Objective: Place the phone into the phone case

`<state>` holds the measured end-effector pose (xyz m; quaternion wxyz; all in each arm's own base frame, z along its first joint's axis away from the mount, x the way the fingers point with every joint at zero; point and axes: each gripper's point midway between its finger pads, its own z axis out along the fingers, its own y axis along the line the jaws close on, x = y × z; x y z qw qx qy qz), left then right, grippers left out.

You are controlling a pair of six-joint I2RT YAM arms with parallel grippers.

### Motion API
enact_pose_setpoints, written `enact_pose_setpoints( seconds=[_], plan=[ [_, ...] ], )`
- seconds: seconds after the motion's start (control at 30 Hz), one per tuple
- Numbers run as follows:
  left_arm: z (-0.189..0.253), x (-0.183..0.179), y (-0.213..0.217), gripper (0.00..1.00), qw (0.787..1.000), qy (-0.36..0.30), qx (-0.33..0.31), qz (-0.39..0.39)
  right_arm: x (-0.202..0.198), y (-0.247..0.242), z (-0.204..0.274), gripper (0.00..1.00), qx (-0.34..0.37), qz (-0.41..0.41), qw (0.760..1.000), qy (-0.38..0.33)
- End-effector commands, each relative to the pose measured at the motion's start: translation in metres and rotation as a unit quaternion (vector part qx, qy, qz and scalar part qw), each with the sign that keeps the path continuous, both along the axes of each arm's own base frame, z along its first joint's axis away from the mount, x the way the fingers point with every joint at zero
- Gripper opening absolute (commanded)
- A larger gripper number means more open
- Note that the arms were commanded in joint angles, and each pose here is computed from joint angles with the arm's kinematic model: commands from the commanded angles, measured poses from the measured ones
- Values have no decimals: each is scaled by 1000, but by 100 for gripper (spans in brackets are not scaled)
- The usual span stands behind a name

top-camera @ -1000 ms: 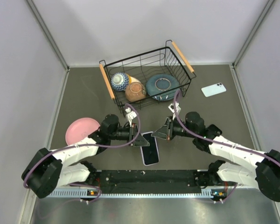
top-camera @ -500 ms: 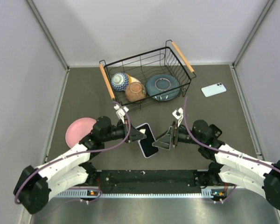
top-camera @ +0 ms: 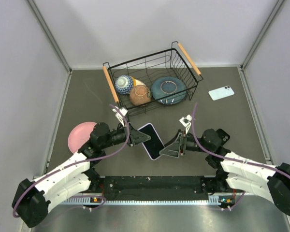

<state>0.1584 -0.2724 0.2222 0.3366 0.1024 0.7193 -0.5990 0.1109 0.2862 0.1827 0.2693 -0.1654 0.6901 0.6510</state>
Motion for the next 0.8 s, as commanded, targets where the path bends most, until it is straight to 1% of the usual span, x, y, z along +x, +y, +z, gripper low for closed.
enact_pose_setpoints(
  seconds=[0.0, 0.07, 0.1, 0.17, 0.2, 0.23, 0.27, 0.3, 0.33, 0.37, 0.5, 0.53, 0.57, 0.6, 0.63, 0.7, 0.73, 0.77],
  plan=[
    [33, -1, -1, 0, 998, -45, -53, -5, -9, 3, 24, 62, 51, 26, 998, -32],
    [31, 1, 0, 0, 998, -43, -48, 4, -10, 2, 25, 56, 57, 27, 998, -26],
    [30, 2, 1, 0, 998, -43, -47, 7, -10, 2, 27, 50, 60, 25, 997, -27],
    [22, 9, 4, 0, 998, -36, -28, 30, -10, 2, 27, 43, 61, 25, 998, -23],
    [17, 12, 5, 0, 998, -34, -17, 40, -9, 1, 28, 37, 62, 21, 998, -20],
    [19, 22, 9, 0, 997, -49, -2, 65, -7, 2, 25, 34, 56, 17, 998, -7],
    [0, 24, 13, 0, 996, -21, 38, 77, -5, 2, 25, 29, 52, 10, 999, 3],
    [-6, 27, 15, 0, 995, -20, 55, 84, 1, 3, 25, 18, 47, -5, 999, 13],
    [-7, 30, 17, 0, 993, -30, 69, 88, 5, 6, 26, 9, 40, -9, 999, 29],
    [-14, 32, 19, 0, 992, -26, 83, 95, 7, 7, 29, 0, 40, -11, 999, 34],
    [-26, 33, 18, 0, 991, -21, 97, 90, 16, 15, 49, 0, 39, -14, 998, 43],
    [-27, 33, 18, 0, 991, -18, 98, 89, 20, 15, 48, 0, 31, -23, 998, 49],
    [-28, 32, 17, 0, 991, -17, 99, 86, 21, 13, 34, 0, -2, -33, 996, 77],
    [-29, 31, 17, 0, 991, -14, 99, 83, 27, 14, 38, 0, -10, -49, 996, 79],
    [-28, 30, 16, 0, 992, -11, 97, 81, 28, 14, 33, 0, -26, -52, 995, 77],
    [-24, 23, 12, 0, 994, -8, 87, 59, 23, 14, 37, 1, -19, -35, 997, 60],
    [-18, 20, 9, 0, 996, -7, 74, 49, 21, 14, 39, 8, -12, -29, 998, 48],
    [-14, 17, 7, 0, 997, -6, 66, 38, 17, 13, 42, 21, -5, -20, 999, 38]
  ],
)
